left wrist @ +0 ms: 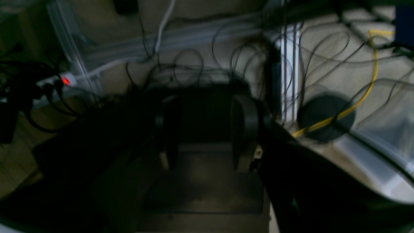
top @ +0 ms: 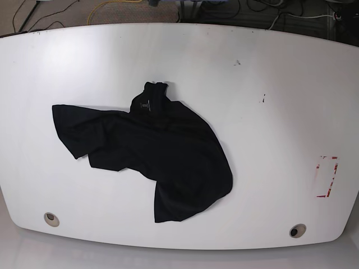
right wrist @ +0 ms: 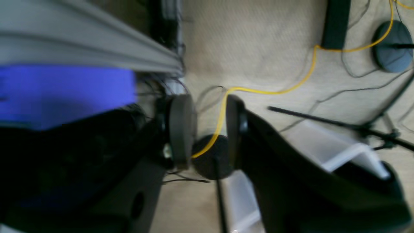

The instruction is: Layout the t-shirt on the table in an organized manner, then fold the t-shirt properly

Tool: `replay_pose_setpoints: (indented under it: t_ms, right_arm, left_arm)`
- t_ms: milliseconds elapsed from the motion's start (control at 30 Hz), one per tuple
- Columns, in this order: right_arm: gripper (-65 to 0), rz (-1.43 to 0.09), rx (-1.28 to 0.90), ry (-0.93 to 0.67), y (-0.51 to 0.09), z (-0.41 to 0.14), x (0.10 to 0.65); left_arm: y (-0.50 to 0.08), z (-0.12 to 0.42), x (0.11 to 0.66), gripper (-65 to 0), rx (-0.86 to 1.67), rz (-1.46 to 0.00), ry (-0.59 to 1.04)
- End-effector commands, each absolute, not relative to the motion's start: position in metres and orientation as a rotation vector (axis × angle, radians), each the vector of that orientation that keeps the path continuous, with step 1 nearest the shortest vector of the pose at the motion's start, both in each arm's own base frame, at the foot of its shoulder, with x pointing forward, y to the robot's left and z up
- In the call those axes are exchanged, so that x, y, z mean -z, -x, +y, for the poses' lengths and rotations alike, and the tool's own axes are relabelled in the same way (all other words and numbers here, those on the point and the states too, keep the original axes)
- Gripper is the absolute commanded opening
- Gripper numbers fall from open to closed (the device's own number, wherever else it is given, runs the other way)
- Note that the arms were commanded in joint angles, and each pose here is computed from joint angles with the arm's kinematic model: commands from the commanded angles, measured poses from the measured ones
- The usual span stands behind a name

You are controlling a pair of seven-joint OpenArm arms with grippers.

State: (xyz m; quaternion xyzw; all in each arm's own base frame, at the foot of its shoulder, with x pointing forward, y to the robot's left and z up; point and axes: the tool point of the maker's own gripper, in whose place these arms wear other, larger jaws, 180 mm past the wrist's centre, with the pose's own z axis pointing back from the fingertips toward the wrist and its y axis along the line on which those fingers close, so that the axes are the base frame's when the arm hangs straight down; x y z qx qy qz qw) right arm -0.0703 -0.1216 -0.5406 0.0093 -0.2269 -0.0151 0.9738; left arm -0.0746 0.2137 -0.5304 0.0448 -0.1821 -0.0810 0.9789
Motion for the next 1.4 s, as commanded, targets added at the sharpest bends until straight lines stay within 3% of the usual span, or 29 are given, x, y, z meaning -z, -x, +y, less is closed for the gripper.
replay_pose_setpoints:
  t_ms: [0,333,800,1367]
  right_arm:
    - [-48.4,-0.485,0.057,-0.003,0.073,-0.129,0.528]
    - [-48.4,-0.546,0.107,0.011,0.070,-0.138,0.492]
    - [-48.4,-0.651,0.153,0.025,0.057,-0.149,0.425]
    - [-48.4,-0.853,0.119,0.029,0.001,-0.151,0.350]
  left_arm:
    - [0.079,0.222,0.514,-41.7,0.170,-0.385,-0.113]
    - [0.074,0.226,0.469,-41.7,0.254,-0.441,-0.111]
    - [0.039,0.231,0.404,-41.7,0.180,-0.571,-0.028]
    - [-0.014,0.267,0.340,-41.7,0.137,-0.744,-0.109]
